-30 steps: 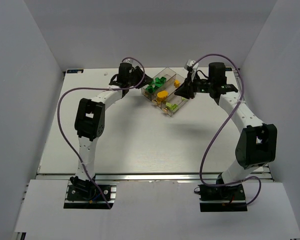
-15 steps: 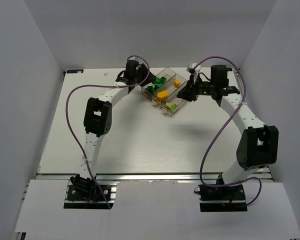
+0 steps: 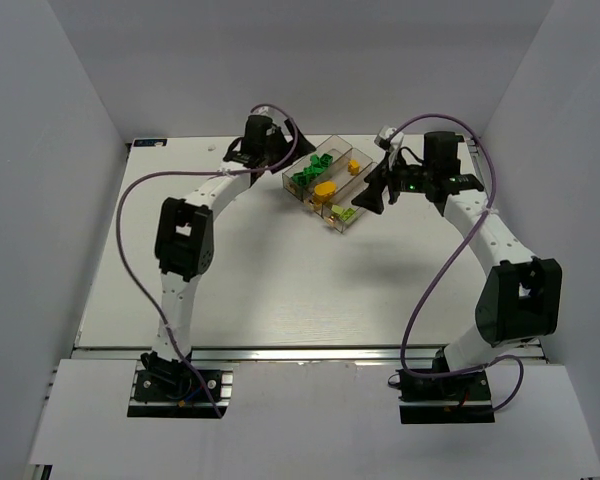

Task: Sort the legos into containers by color

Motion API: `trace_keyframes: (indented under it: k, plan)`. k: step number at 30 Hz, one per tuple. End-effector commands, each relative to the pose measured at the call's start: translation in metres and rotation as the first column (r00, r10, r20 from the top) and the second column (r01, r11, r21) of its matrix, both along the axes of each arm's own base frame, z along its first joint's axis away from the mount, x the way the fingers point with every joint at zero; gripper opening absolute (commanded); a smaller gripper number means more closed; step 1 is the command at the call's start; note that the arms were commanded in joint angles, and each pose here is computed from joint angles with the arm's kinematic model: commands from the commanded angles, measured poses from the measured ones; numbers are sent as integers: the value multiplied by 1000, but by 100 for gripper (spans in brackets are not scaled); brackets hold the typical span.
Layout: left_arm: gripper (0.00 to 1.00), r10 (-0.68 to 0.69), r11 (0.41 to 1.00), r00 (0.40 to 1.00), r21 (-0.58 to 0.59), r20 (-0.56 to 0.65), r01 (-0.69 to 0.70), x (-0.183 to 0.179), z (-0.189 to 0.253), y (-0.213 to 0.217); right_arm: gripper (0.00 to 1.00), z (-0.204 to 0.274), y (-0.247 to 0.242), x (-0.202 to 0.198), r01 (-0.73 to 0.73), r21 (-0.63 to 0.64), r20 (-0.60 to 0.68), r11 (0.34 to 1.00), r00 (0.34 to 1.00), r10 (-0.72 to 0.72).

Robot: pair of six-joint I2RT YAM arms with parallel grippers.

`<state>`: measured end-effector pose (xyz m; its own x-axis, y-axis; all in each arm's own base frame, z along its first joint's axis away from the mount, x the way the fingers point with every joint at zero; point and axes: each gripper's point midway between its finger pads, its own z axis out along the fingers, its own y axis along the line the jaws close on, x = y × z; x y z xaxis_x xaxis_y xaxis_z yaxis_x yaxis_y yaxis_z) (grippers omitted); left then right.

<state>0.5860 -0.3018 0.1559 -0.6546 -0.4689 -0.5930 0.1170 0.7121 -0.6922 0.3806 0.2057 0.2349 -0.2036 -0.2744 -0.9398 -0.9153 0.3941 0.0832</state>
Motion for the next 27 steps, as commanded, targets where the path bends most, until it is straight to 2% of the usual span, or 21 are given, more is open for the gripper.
trace_keyframes:
  k: [1,2,3,4,5,7,8,9,10,12,13,15,16,19,20,27]
  plan:
    - [98,-43,999,971,9,236,42,-45,125,17,89,7,-12,1,73,-43,31,996,997,-71]
    - [98,-56,998,967,17,248,54,-56,128,21,89,4,-17,5,113,-56,21,992,994,-111]
    - [98,-71,997,972,48,223,62,-70,103,27,90,3,-19,7,158,-53,-8,986,987,-159]
    - [98,-71,997,959,38,276,63,-88,130,34,89,-1,-27,13,217,-83,-4,973,976,-218]
    - [98,-72,997,958,46,279,61,-99,128,39,89,-2,-31,15,243,-93,-8,966,970,-244]
    - [98,-72,996,964,74,256,55,-121,105,51,89,-6,-42,18,308,-128,12,943,951,-309]
    - [98,-58,997,954,65,293,40,-135,122,59,89,-6,-45,17,313,-134,19,940,949,-313]
    - [98,-48,997,951,64,305,30,-143,124,64,90,-6,-46,16,306,-146,45,941,952,-303]
    - [98,-45,997,961,78,272,24,-154,105,70,89,1,-48,14,315,-142,72,939,949,-307]
    - [98,-15,997,950,78,312,-10,-171,120,83,89,1,-50,8,330,-127,79,936,944,-322]
    - [98,-12,995,956,94,294,-16,-179,108,88,89,4,-54,13,370,-120,87,921,928,-362]
    - [98,11,994,945,100,327,-46,-194,121,101,89,3,-62,17,455,-97,65,885,890,-450]
    - [98,24,991,945,117,325,-65,-210,117,111,89,-1,-71,20,519,-112,30,847,854,-519]
    - [98,44,990,936,109,349,-87,-220,125,119,90,-1,-72,17,527,-121,13,841,848,-529]
    - [98,46,988,946,124,320,-90,-225,114,123,89,-6,-73,14,525,-130,-3,841,848,-530]
    - [98,50,990,953,110,299,-86,-233,111,124,89,0,-77,1,559,-86,8,825,828,-560]
